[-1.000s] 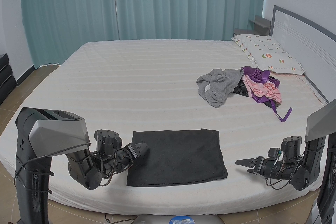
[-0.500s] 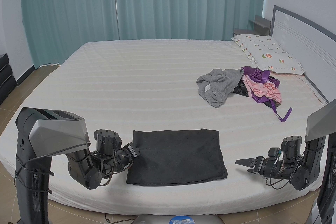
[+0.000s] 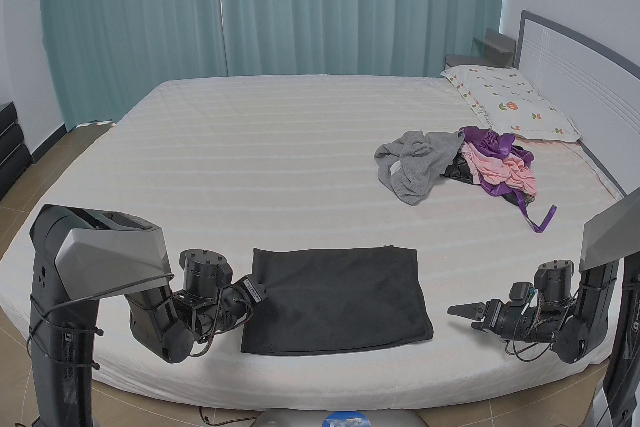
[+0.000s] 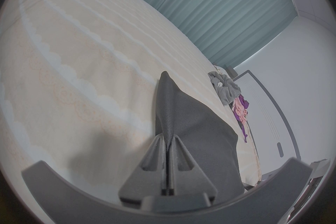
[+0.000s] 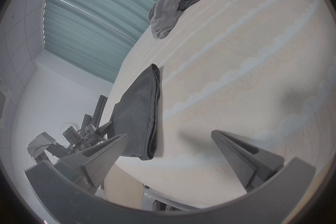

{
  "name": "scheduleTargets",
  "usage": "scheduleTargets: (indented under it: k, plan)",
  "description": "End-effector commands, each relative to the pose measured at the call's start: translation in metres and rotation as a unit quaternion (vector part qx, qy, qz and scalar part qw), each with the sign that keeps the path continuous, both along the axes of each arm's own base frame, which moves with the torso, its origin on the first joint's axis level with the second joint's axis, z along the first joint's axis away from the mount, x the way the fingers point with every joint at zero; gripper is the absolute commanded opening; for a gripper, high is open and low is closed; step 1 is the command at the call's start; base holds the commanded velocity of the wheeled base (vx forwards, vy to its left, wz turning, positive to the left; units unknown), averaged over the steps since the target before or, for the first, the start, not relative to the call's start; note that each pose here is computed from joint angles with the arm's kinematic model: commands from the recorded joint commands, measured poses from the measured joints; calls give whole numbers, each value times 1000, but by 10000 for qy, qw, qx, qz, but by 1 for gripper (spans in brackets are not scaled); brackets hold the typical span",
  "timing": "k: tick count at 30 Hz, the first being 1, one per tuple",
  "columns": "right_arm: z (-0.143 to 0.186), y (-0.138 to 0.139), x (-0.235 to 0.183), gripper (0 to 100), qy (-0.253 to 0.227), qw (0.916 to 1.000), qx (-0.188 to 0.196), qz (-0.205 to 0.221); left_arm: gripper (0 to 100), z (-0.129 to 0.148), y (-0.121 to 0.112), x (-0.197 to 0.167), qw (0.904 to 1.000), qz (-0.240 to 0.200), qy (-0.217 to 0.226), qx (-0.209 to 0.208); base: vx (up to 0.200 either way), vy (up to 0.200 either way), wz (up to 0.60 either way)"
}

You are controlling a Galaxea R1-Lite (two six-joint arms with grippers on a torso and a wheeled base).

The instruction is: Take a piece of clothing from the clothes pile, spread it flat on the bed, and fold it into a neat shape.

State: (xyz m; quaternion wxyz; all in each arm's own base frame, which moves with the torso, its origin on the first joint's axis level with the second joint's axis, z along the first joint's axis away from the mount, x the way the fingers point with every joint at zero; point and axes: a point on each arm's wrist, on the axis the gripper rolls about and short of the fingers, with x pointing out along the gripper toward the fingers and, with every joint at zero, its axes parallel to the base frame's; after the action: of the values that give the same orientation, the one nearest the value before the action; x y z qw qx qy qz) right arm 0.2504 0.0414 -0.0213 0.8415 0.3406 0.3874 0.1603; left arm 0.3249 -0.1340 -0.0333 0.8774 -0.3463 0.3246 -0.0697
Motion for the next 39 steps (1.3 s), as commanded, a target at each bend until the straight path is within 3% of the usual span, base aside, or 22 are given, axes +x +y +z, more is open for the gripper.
scheduleTargets:
  k: [1, 8, 39]
  plan:
    - [-1, 0, -1, 100, 25, 10000, 3, 15, 0, 1, 0, 0, 10000, 10, -13, -18, 0, 0, 0]
    - [-1, 1, -1, 100, 40, 10000, -4, 17, 0, 1, 1, -1, 10000, 19, 8, -28, 0, 0, 0]
    - [-1, 1, -1, 100, 32, 10000, -3, 17, 0, 1, 7, -2, 9999, 163, 4, -19, 0, 200, 0]
